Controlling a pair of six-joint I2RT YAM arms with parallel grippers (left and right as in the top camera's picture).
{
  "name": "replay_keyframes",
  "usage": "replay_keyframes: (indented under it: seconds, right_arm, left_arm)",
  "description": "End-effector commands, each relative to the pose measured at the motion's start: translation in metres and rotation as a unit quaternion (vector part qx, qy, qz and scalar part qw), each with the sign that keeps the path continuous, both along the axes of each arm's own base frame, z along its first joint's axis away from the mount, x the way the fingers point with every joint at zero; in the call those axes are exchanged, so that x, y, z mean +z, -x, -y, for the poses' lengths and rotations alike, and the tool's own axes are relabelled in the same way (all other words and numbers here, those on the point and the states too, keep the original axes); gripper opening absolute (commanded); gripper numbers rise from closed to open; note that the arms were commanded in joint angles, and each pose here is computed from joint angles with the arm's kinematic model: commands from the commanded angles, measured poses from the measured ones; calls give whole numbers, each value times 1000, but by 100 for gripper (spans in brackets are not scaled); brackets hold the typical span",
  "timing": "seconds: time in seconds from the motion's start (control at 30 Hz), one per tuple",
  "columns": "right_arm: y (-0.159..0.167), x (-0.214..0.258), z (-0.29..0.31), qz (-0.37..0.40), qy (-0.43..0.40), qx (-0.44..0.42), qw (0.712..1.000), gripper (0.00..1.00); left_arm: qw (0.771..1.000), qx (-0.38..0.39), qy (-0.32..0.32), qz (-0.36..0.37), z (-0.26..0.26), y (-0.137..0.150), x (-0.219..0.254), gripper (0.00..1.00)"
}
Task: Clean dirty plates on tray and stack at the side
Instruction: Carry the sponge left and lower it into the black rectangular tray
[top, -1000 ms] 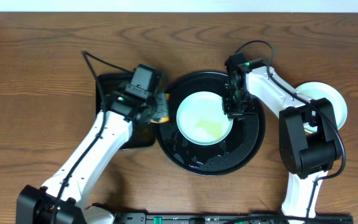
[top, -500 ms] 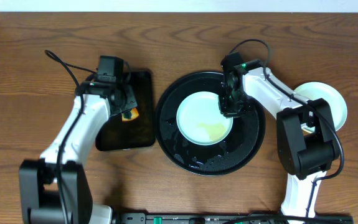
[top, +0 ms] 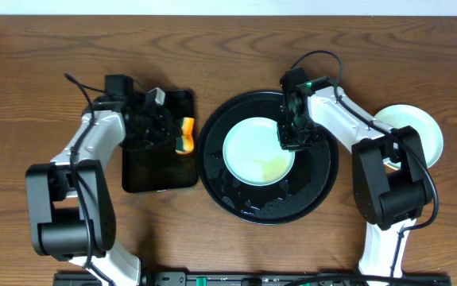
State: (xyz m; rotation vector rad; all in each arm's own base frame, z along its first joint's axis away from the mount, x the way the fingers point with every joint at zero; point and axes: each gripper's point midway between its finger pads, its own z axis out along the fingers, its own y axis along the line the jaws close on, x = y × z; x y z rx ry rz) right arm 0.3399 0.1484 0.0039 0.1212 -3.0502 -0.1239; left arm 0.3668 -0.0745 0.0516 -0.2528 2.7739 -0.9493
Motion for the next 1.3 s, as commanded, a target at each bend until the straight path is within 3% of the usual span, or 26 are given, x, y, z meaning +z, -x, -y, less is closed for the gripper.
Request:
replay_keyframes:
  seconds: [0.0,0.27,0.47,0.57,0.73,0.97,1.03,1.27]
  right_arm:
    - [2,1,-4,-1,-4,3,1000,5]
    - [2,1,-4,-1,-4,3,1000,4]
    - [4,1,-3,-5,-3,3,1000,3]
    - [4,1,-3,-4,-3,3,1000,4]
    - [5,1,-3,-6,-2,3,1000,3]
    - [4,1,-3,-5,-3,3,1000,7]
    - [4,1,-3,-5,-3,3,1000,14]
    - [5,1,-3,-6,-2,3,1000,13]
  left_arm:
    - [999,-15,41,8,0,3,0,8]
    - [997,-6,64,-41,-1,12,-31,8]
    - [989,70,-83,-103,-64,25,-61,7]
    - [978,112,-124,-122,-91,32,-59,8]
    - [976,143,-130,-96,-103,27,-35,8]
    - [982,122,-137,-41,-84,20,2,8]
    - [983,113,-137,-38,-78,20,4,8]
    - [982,83,-163,-51,-62,23,-9,8]
